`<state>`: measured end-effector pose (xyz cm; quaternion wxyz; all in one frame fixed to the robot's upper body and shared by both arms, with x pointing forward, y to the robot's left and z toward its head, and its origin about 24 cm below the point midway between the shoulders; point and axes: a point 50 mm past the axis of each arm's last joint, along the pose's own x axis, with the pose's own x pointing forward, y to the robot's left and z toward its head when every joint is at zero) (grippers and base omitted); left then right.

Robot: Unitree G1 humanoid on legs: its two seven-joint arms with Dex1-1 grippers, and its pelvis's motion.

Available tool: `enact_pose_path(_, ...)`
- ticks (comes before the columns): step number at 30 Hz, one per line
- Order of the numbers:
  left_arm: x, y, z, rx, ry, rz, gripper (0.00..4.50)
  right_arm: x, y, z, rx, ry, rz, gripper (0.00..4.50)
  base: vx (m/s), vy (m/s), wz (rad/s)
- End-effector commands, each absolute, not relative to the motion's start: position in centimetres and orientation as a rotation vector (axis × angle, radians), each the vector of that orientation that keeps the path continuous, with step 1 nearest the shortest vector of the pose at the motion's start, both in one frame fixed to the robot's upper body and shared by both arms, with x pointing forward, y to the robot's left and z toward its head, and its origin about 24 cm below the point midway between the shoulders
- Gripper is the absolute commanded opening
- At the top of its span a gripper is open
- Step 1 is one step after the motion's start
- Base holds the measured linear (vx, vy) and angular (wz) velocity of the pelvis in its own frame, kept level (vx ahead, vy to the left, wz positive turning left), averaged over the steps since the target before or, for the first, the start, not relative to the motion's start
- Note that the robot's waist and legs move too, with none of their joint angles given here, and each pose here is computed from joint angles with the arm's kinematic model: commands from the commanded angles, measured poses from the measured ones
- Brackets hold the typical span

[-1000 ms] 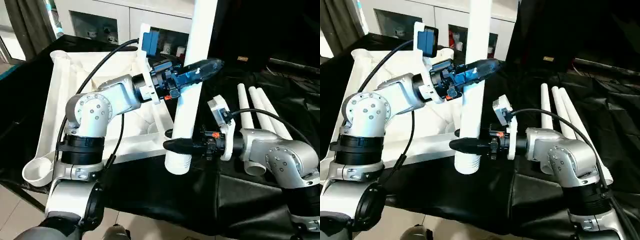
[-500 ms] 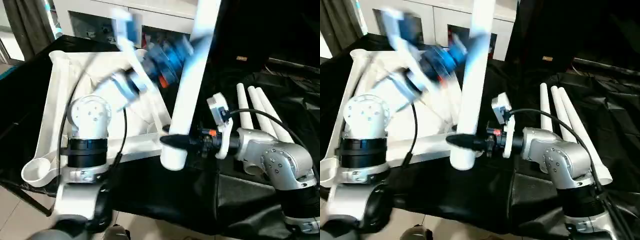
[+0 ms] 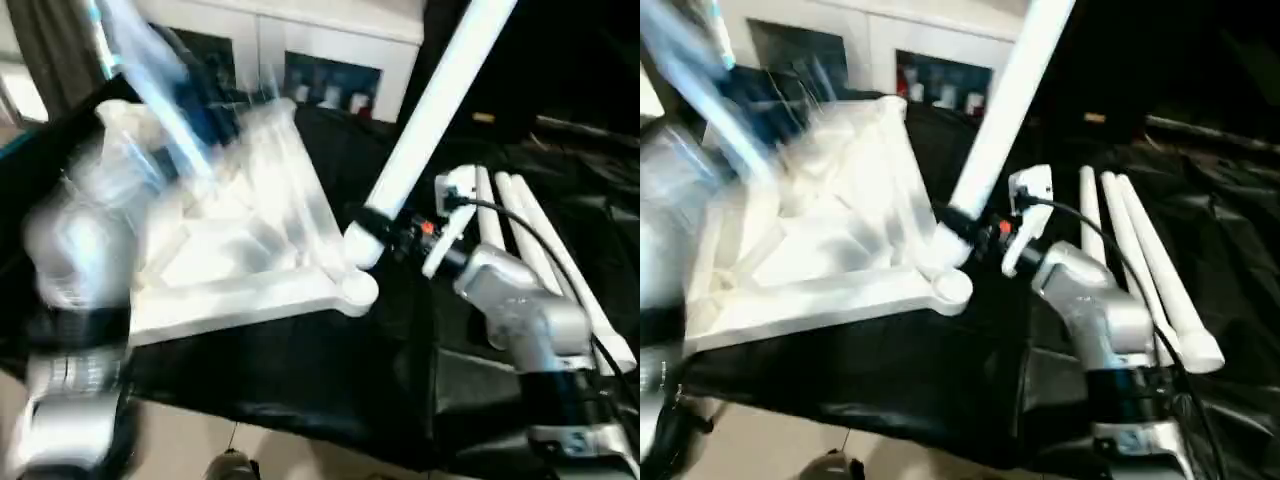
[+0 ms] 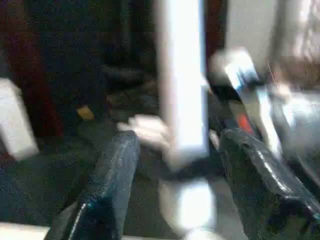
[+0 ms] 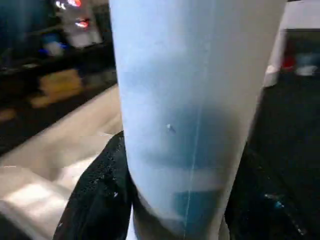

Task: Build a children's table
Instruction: Insert table leg to table base

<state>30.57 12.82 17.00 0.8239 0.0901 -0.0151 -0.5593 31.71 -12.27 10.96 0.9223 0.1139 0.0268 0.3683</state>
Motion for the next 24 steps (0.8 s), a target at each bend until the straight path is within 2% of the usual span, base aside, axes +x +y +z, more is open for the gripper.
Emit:
enact_pose_path(1, 30.1, 12.2, 14.5, 0.338, 0.072, -1.269, 2.93, 32.1, -13.4, 10.7, 0.234, 0.033, 0.661, 1.91, 0.000, 0.000, 0.00)
enact_pose_path(5, 30.5, 12.5, 12.8, 0.375, 0.143, -1.247, 2.93, 32.2, -13.7, 10.3, 0.218, 0.023, 0.628, 1.91, 0.000, 0.000, 0.00)
enact_pose_path(6, 30.8, 13.2, 10.4, 0.463, 0.242, -1.221, 2.93, 32.3, -13.9, 9.5, 0.183, 0.033, 0.584, 1.91, 0.000, 0.000, 0.00)
enact_pose_path(8, 30.7, 13.3, 10.0, 0.472, 0.264, -1.222, 2.93, 32.3, -13.9, 9.3, 0.184, 0.047, 0.579, 1.91, 0.000, 0.000, 0.00)
enact_pose_path(9, 30.7, 13.4, 9.8, 0.473, 0.274, -1.225, 2.65, 32.3, -13.9, 9.2, 0.187, 0.055, 0.577, 1.91, 0.000, 0.000, 0.00)
enact_pose_path(13, 30.6, 13.8, 9.0, 0.465, 0.348, -1.209, 2.54, 31.9, -13.5, 8.9, 0.133, 0.057, 0.613, 1.91, 0.000, 0.000, 0.00)
enact_pose_path(15, 30.6, 13.9, 8.8, 0.466, 0.365, -1.206, 2.19, 31.8, -13.4, 8.8, 0.125, 0.057, 0.618, 1.91, 0.000, 0.000, 0.00)
enact_pose_path(19, 30.4, 14.0, 8.3, 0.473, 0.396, -1.214, 2.10, 31.7, -13.4, 8.5, 0.130, 0.062, 0.616, 1.91, 0.000, 0.000, 0.00)
enact_pose_path(24, 29.9, 14.2, 7.4, 0.502, 0.457, -1.237, 1.65, 31.5, -13.4, 8.3, 0.129, 0.070, 0.622, 1.91, 0.000, 0.000, 0.00)
